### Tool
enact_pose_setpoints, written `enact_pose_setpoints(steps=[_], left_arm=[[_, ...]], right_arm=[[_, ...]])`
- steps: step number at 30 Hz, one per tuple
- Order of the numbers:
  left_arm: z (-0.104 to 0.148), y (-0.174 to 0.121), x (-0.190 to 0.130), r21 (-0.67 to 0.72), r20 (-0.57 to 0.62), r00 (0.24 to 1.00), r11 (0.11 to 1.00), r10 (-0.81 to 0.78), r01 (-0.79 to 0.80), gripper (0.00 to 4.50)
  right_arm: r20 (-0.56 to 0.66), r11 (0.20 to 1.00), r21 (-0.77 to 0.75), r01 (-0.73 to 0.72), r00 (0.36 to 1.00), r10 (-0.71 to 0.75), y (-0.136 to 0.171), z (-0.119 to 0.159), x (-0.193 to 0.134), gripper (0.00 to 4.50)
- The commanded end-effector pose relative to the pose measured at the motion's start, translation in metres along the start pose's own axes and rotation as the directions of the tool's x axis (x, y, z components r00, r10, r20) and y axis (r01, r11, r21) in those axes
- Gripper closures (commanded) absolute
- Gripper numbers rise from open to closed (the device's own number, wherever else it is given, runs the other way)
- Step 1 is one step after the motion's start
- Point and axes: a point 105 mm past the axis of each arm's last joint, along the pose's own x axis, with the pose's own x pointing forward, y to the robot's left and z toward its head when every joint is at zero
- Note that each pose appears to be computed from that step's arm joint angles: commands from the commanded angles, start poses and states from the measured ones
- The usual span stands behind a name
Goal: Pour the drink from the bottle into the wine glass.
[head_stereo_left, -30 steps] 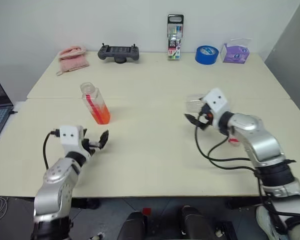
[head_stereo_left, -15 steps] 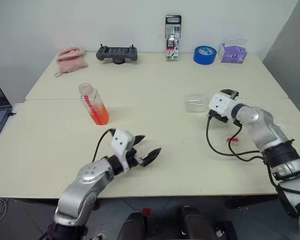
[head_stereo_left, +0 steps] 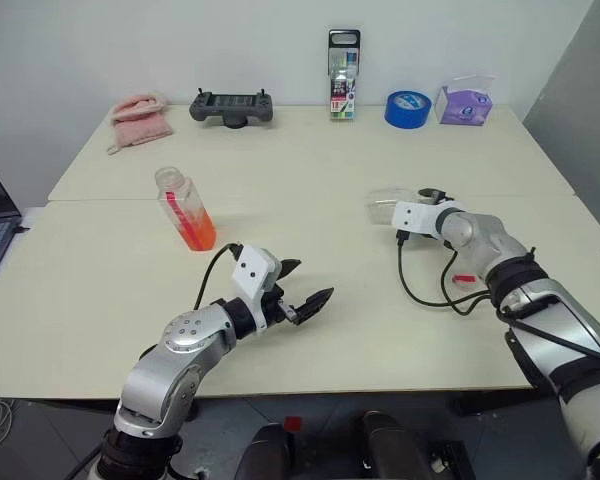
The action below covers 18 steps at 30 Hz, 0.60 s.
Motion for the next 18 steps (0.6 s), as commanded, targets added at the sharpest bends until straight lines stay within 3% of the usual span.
enact_pose_setpoints(steps=[1, 6, 9, 11, 14, 16, 18], left_arm=[[0.012, 0.001, 0.000, 0.047, 0.037, 0.999, 0.999, 0.013, -0.014, 0.00], [0.012, 0.005, -0.001, 0.049, 0.036, 0.999, 0.998, 0.025, -0.027, 0.00], [0.012, 0.007, -0.002, 0.053, 0.034, 0.999, 0.998, 0.033, -0.035, 0.00], [0.013, 0.012, -0.006, 0.050, 0.039, 0.998, 0.997, 0.054, -0.056, 0.00], [0.019, 0.024, -0.021, 0.037, 0.085, 0.986, 0.989, 0.140, -0.144, 0.00], [0.024, 0.036, -0.040, -0.014, 0.153, 0.954, 0.966, 0.257, -0.257, 0.00], [0.025, 0.039, -0.053, -0.043, 0.180, 0.934, 0.951, 0.309, -0.307, 0.00]], right_arm=[[0.000, 0.999, -0.017, -0.032, 0.999, 0.032, -0.007, 0.006, 0.000, 2.74], [0.002, 0.996, -0.058, -0.062, 0.998, 0.063, -0.001, 0.010, 0.001, 4.22], [0.024, 0.998, -0.052, -0.038, 0.999, 0.040, -0.007, 0.013, -0.001, 4.22], [0.092, 1.000, -0.001, 0.031, 0.995, -0.031, -0.032, 0.025, -0.009, 4.22], [0.279, 0.941, 0.301, 0.151, 0.930, -0.239, -0.088, 0.064, -0.041, 4.22], [0.372, 0.773, 0.629, 0.084, 0.840, -0.394, -0.107, 0.096, -0.060, 4.22], [0.378, 0.581, 0.813, -0.038, 0.794, -0.477, -0.105, 0.111, -0.065, 4.23]])
